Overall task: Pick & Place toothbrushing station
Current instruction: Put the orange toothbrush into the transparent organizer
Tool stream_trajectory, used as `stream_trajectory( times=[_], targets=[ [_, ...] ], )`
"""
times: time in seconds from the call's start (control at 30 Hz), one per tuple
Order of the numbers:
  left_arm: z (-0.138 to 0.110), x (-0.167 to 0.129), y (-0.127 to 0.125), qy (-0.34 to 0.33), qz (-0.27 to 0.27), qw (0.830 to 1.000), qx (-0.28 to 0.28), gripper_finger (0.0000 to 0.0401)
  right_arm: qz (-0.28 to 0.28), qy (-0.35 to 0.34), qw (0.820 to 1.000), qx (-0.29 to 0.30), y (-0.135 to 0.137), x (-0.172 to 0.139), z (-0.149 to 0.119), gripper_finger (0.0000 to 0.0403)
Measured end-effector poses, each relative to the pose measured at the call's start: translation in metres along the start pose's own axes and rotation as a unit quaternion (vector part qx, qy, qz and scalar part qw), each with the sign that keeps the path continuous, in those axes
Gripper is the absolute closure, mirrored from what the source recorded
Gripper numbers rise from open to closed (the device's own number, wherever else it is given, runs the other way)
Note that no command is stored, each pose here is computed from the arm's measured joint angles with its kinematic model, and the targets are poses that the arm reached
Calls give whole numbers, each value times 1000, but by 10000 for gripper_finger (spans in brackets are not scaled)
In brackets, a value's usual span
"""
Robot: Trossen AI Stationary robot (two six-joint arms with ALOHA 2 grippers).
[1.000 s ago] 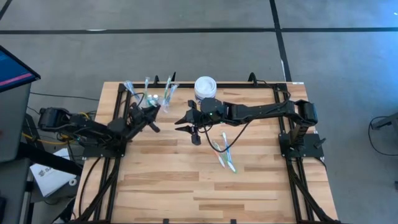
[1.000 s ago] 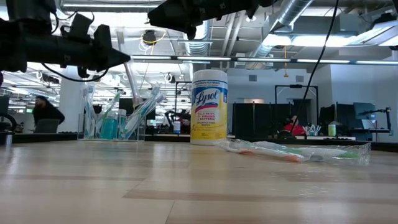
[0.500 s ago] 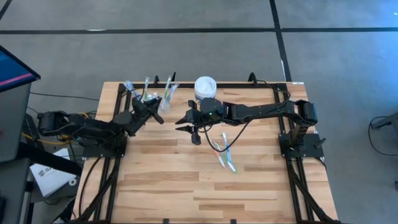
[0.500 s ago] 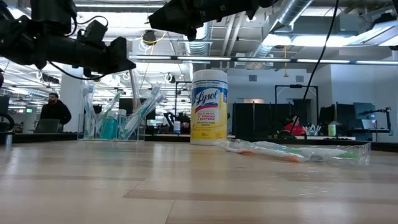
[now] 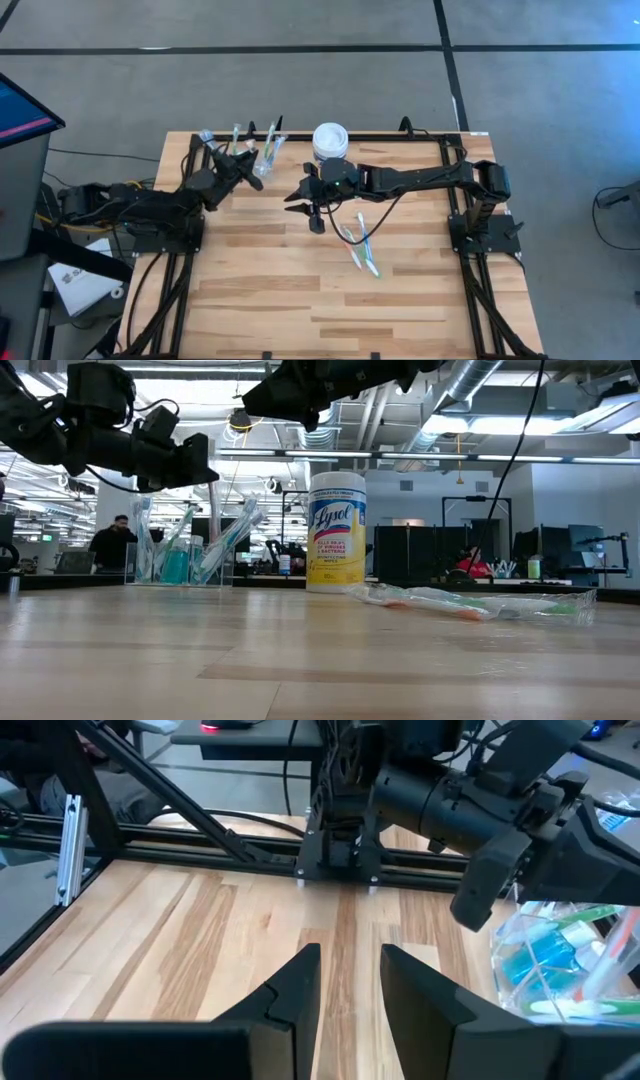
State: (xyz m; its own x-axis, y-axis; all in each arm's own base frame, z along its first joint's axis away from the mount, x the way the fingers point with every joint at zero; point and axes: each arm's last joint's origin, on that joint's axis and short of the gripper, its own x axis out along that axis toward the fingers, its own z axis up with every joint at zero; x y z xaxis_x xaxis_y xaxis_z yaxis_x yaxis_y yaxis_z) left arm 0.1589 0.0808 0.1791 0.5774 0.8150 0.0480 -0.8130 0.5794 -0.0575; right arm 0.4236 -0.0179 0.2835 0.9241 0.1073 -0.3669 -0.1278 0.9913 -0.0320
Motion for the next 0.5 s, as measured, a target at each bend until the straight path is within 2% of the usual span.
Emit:
stream_trajectory(
  times=[0.5],
  targets=[
    [-5, 4, 6, 24, 0, 1000, 11, 379, 0, 0, 1000, 0, 0, 0, 0, 305]
  ],
)
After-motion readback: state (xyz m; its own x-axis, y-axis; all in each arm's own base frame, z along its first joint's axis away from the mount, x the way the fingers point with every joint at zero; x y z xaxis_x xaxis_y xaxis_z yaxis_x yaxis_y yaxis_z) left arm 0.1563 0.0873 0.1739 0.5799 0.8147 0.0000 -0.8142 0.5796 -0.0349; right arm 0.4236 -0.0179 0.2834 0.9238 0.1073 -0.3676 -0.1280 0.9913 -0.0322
